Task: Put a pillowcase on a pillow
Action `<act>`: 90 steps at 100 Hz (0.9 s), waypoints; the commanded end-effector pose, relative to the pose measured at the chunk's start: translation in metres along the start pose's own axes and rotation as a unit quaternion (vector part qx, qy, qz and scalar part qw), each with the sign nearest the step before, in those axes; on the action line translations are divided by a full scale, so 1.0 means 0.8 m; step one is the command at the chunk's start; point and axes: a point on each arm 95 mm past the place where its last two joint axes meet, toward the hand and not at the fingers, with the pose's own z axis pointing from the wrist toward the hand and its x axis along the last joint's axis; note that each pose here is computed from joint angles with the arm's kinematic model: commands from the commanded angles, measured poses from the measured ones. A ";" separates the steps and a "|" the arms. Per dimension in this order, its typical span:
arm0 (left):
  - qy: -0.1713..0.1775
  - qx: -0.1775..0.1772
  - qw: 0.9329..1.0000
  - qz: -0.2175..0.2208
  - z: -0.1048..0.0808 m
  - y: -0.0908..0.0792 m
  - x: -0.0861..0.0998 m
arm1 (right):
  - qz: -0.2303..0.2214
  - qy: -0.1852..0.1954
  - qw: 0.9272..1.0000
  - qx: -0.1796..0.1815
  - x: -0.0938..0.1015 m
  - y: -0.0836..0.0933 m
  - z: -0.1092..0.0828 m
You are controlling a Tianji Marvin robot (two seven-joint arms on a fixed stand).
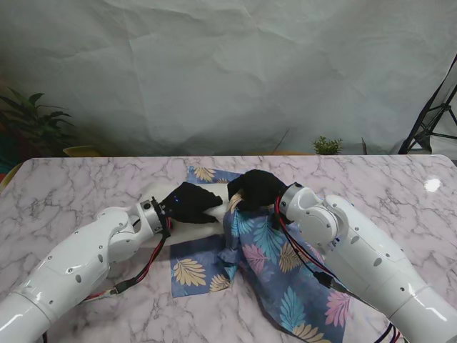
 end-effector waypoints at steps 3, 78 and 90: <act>0.006 0.010 1.000 0.000 0.004 -0.011 -0.001 | -0.004 0.005 1.000 0.005 -0.001 0.003 0.000; -0.005 -0.030 0.999 -0.018 0.004 0.019 0.002 | -0.079 -0.076 0.994 0.013 -0.026 0.045 -0.078; -0.004 -0.027 0.999 -0.017 0.001 0.020 0.003 | -0.095 -0.105 0.990 0.019 -0.047 0.040 -0.076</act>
